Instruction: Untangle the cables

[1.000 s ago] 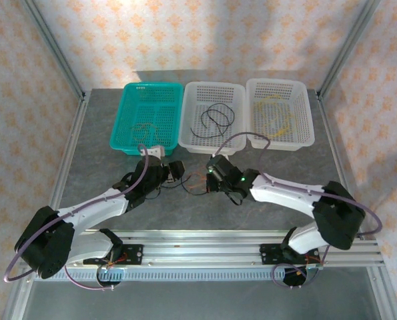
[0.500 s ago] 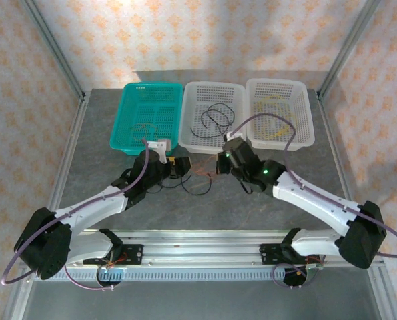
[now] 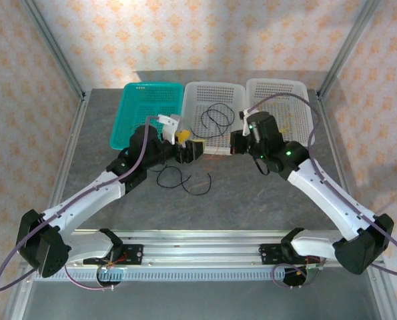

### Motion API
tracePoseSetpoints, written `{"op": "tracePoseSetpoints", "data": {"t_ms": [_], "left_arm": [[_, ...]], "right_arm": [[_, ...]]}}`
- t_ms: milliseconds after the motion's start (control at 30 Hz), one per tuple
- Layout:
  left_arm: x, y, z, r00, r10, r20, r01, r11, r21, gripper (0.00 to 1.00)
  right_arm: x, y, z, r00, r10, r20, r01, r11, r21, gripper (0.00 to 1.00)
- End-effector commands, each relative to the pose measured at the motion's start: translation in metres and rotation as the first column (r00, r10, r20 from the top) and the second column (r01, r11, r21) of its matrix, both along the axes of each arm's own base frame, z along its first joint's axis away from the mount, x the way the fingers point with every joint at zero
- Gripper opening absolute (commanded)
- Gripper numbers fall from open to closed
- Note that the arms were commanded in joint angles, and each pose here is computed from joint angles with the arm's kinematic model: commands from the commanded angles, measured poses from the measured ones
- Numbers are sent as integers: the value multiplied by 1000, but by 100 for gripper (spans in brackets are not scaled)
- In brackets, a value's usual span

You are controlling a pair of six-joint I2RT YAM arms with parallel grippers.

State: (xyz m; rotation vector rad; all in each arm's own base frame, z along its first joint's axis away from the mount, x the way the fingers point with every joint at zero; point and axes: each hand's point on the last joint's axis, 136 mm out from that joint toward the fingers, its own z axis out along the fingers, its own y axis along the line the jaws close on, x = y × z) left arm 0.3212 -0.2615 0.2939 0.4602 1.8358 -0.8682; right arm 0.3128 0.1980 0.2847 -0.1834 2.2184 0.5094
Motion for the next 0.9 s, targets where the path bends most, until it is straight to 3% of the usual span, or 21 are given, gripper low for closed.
{"op": "tracePoseSetpoints", "data": {"t_ms": [0,400,633,733,867], "left_arm": [[-4,-11,-11,996,-86,-8,87,989,116,81],[-14,-59,-22,973,-227,-38,230,963,139,81],[15,-60,-52,992,-116,-41,122,966,228,76],[20,-66,-57,991,-125,-47,132,964,229,71],[22,-71,-62,989,-132,-59,142,964,224,57]], "right_arm": [[-6,-3,19,999,39,-11,-39,998,42,0],[-1,-6,33,999,30,-41,-23,986,163,0],[-3,-7,36,999,30,-44,-22,984,174,0],[-4,-7,33,998,32,-50,-23,985,171,0],[-3,-9,31,998,19,-53,-10,987,161,0]]}}
